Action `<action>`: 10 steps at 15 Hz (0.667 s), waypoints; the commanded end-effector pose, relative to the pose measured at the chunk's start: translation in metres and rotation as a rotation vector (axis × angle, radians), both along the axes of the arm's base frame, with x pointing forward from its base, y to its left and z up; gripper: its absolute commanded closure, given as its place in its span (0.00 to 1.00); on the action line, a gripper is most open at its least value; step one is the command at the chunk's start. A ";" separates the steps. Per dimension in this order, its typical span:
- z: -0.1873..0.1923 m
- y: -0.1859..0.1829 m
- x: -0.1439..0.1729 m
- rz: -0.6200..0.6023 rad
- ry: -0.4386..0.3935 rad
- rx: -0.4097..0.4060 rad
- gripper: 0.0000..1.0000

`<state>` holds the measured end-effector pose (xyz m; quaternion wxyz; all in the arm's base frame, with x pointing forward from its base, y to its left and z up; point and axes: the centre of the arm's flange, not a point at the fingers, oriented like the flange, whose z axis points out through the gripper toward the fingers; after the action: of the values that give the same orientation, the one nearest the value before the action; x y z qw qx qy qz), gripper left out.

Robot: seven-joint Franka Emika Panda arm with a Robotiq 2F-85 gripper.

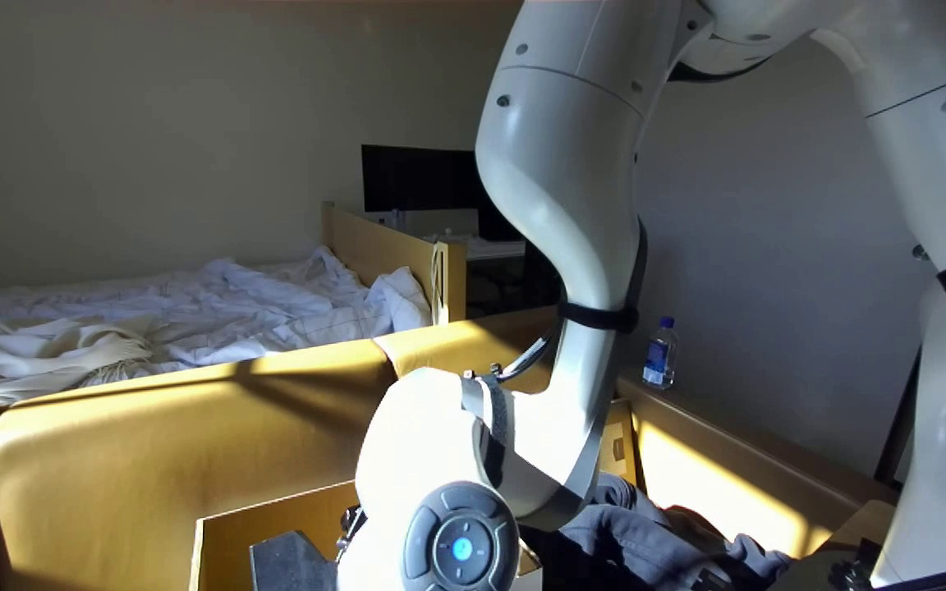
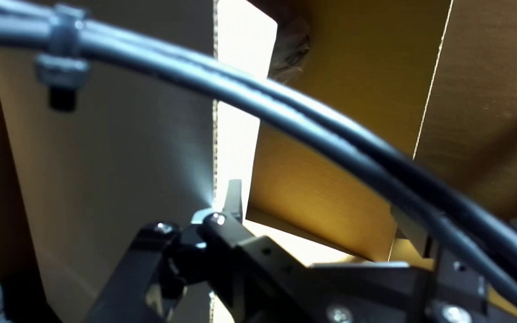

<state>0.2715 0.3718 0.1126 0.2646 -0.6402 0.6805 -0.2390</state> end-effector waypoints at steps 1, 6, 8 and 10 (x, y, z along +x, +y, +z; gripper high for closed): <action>0.055 -0.010 0.041 -0.083 0.009 0.025 0.00; 0.151 -0.057 0.087 -0.267 -0.103 0.220 0.00; 0.185 -0.086 0.099 -0.338 -0.152 0.281 0.00; 0.212 -0.122 0.108 -0.430 -0.152 0.321 0.00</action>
<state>0.3867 0.3055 0.2761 0.3515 -0.4693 0.7759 -0.2329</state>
